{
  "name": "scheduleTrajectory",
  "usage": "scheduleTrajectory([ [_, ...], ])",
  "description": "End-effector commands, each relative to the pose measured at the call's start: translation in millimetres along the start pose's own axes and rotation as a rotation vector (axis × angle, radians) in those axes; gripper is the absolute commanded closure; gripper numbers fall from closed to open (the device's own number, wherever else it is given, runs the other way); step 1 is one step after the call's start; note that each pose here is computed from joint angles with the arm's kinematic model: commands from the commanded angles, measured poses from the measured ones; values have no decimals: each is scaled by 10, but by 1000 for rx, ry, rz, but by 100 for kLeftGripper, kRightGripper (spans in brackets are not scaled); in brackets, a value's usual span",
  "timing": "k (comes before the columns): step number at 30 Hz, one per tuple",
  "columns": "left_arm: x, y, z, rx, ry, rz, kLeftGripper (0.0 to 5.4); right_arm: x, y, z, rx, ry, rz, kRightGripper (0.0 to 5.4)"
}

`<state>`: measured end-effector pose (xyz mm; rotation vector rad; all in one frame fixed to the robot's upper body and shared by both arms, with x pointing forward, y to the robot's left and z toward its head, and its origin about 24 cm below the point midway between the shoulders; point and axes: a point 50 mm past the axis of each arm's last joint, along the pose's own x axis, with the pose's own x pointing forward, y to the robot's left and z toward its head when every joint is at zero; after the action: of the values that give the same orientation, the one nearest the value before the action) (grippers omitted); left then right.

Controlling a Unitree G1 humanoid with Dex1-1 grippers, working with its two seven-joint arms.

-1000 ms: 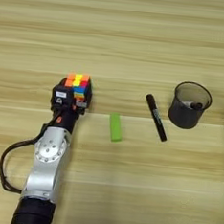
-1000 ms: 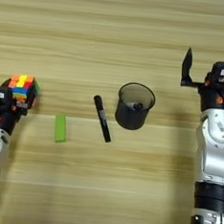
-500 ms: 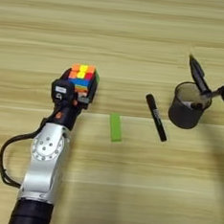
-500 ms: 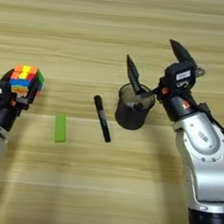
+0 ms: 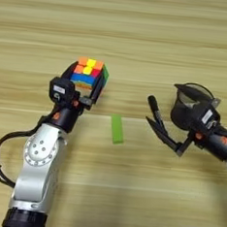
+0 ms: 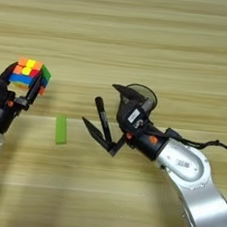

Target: Move the objects on the table

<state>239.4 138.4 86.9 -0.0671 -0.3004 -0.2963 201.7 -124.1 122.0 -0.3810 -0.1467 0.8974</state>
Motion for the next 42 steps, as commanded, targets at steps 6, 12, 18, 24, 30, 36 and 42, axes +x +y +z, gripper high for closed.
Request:
scheduleTrajectory([
  [6, -21, -328, -107, -40, 64, -127, 212, 202, 137, -199, -92, 47, -43, 0],
  [12, -55, -524, -172, -66, 95, -194, 212, 328, 187, -292, -67, 34, -118, 0],
  [18, -104, -638, -214, -82, 120, -245, 212, 364, 221, -348, -10, 28, -131, 0],
  [24, -117, -684, -221, -85, 124, -268, 212, 381, 225, -351, 10, 14, -140, 0],
  [30, -127, -721, -239, -88, 132, -288, 212, 394, 223, -361, 16, 12, -143, 0],
  [36, -137, -768, -244, -93, 137, -322, 212, 407, 212, -388, 24, 14, -147, 0],
  [42, -139, -791, -249, -96, 140, -332, 212, 413, 201, -405, 42, 12, -151, 0],
])
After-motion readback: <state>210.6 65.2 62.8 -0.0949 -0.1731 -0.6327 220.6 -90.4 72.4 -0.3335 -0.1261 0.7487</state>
